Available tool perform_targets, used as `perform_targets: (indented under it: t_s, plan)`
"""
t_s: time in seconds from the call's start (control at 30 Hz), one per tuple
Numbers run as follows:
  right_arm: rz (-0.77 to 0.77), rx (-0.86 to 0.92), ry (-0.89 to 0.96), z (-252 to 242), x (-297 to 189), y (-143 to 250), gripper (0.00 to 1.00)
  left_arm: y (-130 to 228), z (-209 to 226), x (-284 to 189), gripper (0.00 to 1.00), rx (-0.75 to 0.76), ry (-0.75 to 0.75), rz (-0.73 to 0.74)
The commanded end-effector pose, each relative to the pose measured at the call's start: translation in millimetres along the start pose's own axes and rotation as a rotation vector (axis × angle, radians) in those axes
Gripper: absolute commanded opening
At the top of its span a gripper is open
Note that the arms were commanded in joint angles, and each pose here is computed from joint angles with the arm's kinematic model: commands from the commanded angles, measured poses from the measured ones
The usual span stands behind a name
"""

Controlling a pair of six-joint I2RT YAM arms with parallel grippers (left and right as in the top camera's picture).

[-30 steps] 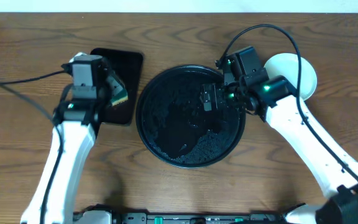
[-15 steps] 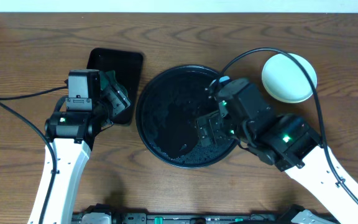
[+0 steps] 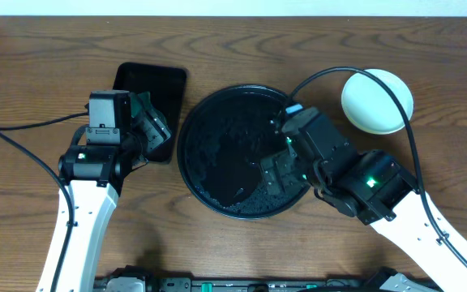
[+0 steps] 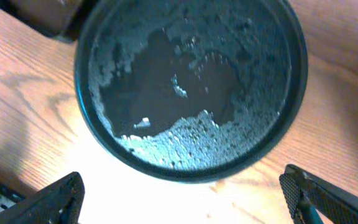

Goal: Clean dirty plates on tray and stack at the side

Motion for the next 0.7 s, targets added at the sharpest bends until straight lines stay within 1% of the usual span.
perform_targets:
  t_s: [0.0, 0.2, 0.5, 0.67]
  plan:
    - [0.026, -0.019, 0.021, -2, -2, 5, 0.99, 1, 1, 0, 0.78, 0.009, -0.002, 0.004]
    - [0.046, -0.02, 0.028, -3, -2, 9, 0.99, 1, 1, 0, 0.78, 0.009, -0.002, 0.004]
    - [-0.043, -0.023, 0.014, -1, -8, -4, 0.99, 1, 1, 0, 0.79, 0.009, -0.002, 0.004]
    - [-0.075, -0.096, 0.011, -4, -18, -5, 0.99, 1, 1, 0, 0.78, 0.009, -0.003, 0.004]
Point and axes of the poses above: each gripper's point midway between its finger pads, its own x axis out along the fingers, its own z axis along the line the jaws close on, y = z × x, the point moved 6 cm from there along -x, back along the fingers, and after that the axes turned 1 degree about -x, right-handed, at the moved point
